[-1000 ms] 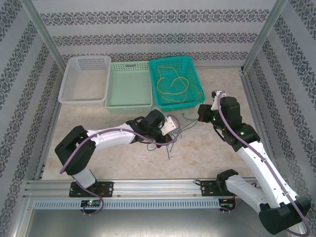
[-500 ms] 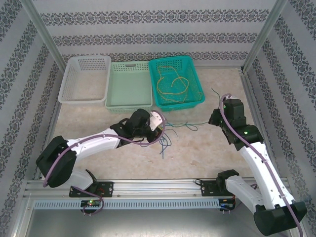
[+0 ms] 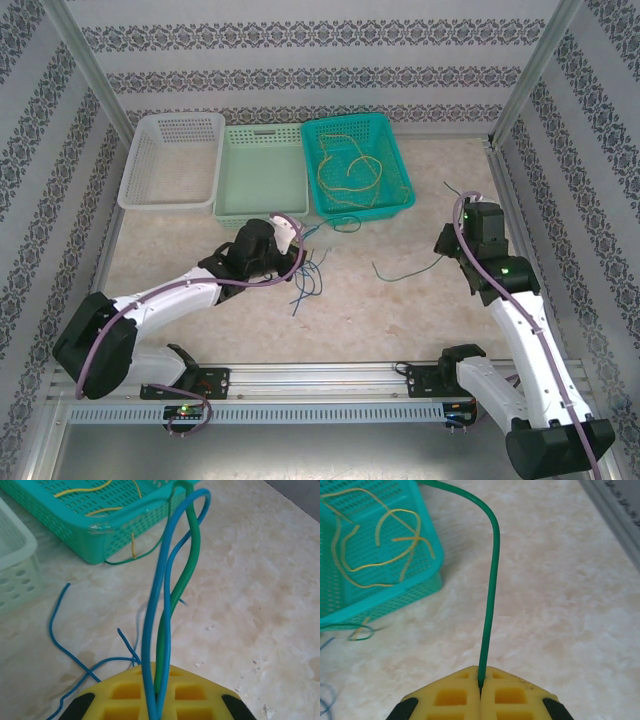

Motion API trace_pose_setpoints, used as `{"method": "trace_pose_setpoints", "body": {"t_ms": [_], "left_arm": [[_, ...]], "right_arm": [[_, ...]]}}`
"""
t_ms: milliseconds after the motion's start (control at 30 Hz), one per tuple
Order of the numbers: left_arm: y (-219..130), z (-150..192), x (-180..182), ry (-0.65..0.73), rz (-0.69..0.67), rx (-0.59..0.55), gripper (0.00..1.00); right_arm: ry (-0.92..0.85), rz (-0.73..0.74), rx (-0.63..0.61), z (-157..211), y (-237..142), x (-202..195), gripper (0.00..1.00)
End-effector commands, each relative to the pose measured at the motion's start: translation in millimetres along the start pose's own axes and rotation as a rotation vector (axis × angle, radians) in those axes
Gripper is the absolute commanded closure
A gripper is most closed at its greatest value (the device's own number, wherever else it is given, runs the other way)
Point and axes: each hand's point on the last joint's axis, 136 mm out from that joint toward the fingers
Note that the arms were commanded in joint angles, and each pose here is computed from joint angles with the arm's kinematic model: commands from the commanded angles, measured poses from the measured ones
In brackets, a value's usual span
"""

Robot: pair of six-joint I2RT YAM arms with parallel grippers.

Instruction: Untangle the cables

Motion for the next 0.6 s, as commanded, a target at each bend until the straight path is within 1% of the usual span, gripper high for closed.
{"method": "trace_pose_setpoints", "body": {"t_ms": [0, 67, 100, 167, 233, 267, 333, 367, 400, 433, 567], "left_arm": [[4.8, -2.6, -16.3, 0.011, 0.089, 0.022, 1.0], [8.3, 3.0, -21.1, 0.025, 0.12, 0.063, 0.99], [10.1, 6.9, -25.3, 0.036, 0.143, 0.091, 0.97], [14.2, 15.4, -28.5, 0.058, 0.163, 0.149, 0.91], [18.0, 24.4, -29.7, 0.087, 0.166, 0.215, 0.81], [18.9, 27.6, -29.1, 0.102, 0.165, 0.246, 0.7], [18.6, 30.7, -26.1, 0.123, 0.142, 0.28, 0.43], [17.5, 29.4, -23.0, 0.133, 0.121, 0.279, 0.18], [15.0, 25.7, -20.1, 0.144, 0.1, 0.261, 0.03], [12.6, 21.6, -17.6, 0.153, 0.079, 0.237, 0.0], [-5.3, -2.2, -7.5, 0.179, -0.01, 0.084, 0.0]], "right_arm": [[0.024, -0.16, -0.094, -19.6, -10.9, 25.7, 1.0], [0.04, -0.212, -0.134, -30.3, -18.7, 34.1, 1.0], [0.047, -0.238, -0.149, -35.6, -22.1, 38.2, 1.0], [0.054, -0.293, -0.173, -45.3, -27.3, 47.7, 1.0], [0.05, -0.362, -0.195, -53.8, -31.0, 59.4, 1.0], [0.05, -0.397, -0.2, -56.6, -31.7, 65.6, 1.0], [0.057, -0.441, -0.2, -60.6, -30.9, 73.0, 1.0], [0.056, -0.458, -0.198, -61.9, -29.6, 76.4, 1.0], [0.054, -0.468, -0.192, -62.0, -27.6, 78.9, 1.0], [0.048, -0.465, -0.19, -62.5, -25.7, 79.7, 1.0], [-0.026, -0.383, -0.19, -60.2, -19.0, 79.8, 1.0]]}}
Point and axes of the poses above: each hand's point on the last joint's axis, 136 mm out from that joint toward the fingers, its own y axis out along the fingers, its own x axis along the line the jaws close on, z = x × y, and after that the axes turned 14 degrees about -y, right-handed
